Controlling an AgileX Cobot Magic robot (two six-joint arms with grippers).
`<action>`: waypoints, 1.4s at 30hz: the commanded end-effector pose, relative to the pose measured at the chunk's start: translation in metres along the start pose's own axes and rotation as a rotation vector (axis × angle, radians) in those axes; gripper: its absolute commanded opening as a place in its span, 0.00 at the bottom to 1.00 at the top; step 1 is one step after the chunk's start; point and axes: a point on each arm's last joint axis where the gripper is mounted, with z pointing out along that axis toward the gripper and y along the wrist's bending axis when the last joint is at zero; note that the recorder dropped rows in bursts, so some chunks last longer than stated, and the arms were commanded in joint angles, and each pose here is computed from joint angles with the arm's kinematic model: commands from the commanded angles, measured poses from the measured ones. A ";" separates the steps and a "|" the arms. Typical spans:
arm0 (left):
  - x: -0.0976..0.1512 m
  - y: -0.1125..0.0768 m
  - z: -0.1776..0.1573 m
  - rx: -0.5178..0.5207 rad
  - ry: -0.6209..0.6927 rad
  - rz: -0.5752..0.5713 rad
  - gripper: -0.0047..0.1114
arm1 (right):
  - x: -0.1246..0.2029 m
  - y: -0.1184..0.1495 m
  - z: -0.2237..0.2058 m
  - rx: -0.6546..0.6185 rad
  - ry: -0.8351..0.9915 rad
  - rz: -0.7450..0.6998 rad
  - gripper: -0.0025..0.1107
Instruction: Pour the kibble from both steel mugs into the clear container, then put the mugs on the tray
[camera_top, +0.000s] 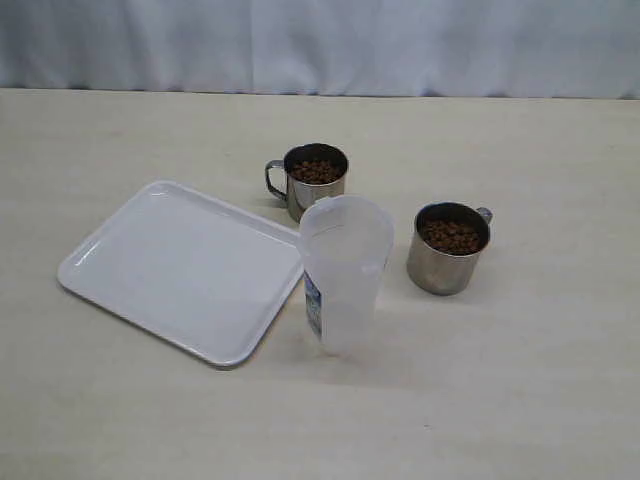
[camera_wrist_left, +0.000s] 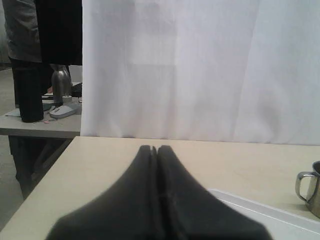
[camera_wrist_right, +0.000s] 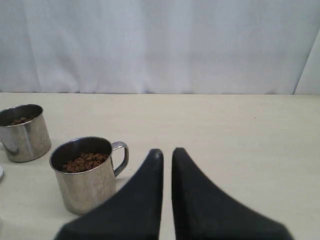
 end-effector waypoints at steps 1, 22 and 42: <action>0.000 0.000 0.000 0.002 -0.006 0.000 0.04 | 0.001 0.000 0.000 0.006 -0.002 0.005 0.06; 0.000 0.000 0.000 0.002 -0.006 -0.003 0.04 | -0.030 -0.002 -0.005 0.018 -0.343 0.011 0.06; 0.000 0.000 0.000 0.002 -0.006 -0.003 0.04 | 0.009 0.050 0.059 -0.411 0.210 0.024 0.07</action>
